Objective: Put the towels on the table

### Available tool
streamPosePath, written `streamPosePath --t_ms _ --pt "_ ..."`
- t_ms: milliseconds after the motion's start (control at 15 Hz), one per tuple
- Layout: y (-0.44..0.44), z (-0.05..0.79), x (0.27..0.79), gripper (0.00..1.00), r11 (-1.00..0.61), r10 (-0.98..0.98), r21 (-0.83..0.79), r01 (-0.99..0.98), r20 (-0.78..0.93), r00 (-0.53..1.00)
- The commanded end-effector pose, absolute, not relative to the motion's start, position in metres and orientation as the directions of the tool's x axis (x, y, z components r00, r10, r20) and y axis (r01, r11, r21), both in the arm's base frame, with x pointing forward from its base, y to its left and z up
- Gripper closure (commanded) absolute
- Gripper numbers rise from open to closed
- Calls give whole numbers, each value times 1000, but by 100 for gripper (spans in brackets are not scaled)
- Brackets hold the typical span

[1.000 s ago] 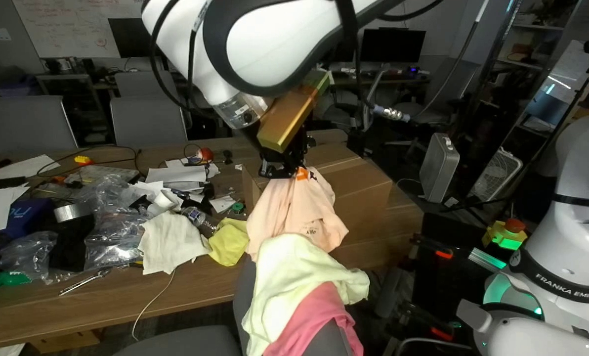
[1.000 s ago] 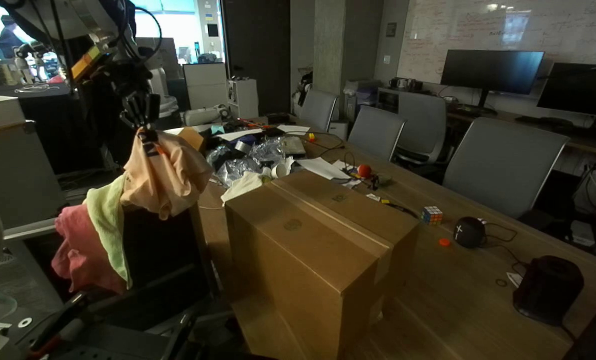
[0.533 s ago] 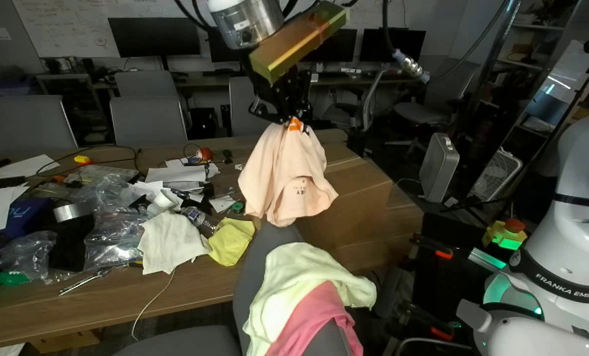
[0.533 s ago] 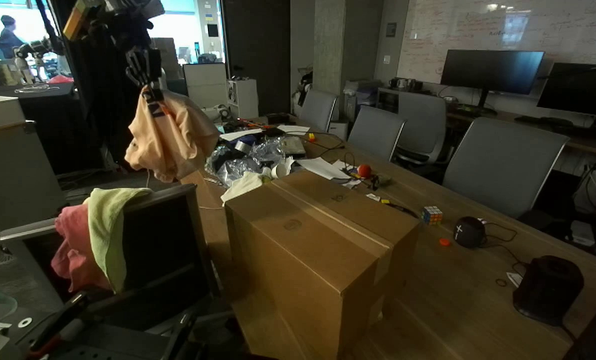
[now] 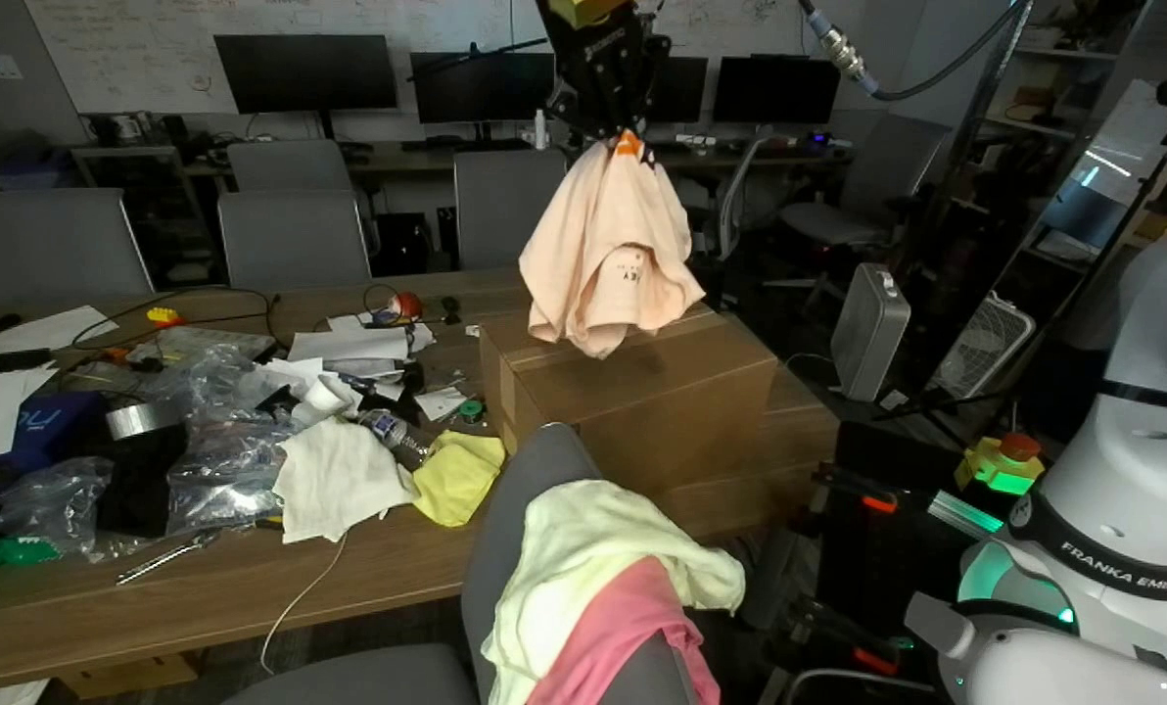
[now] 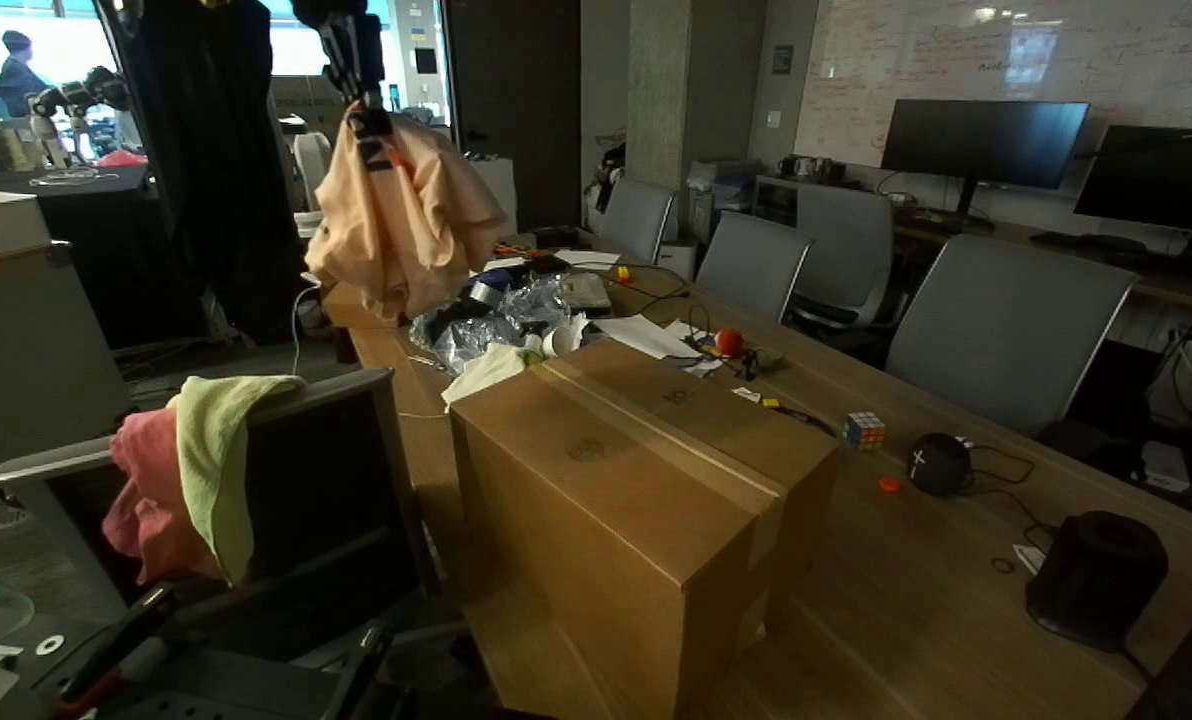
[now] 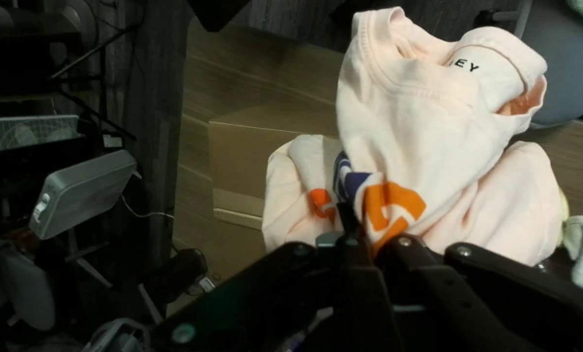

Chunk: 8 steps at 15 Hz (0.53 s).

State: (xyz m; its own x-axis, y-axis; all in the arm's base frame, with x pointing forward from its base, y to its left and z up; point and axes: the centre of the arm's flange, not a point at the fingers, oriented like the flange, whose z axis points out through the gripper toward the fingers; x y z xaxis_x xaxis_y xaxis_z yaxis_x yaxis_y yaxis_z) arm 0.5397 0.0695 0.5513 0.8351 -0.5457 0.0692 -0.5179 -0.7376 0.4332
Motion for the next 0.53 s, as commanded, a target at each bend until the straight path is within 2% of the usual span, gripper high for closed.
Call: streamPosePath --t_ms 0,467 --pt "-7 583 543 97 -678 -649 411 -609 55 759" --pt "-126 583 534 97 -573 -779 406 -712 3 627"
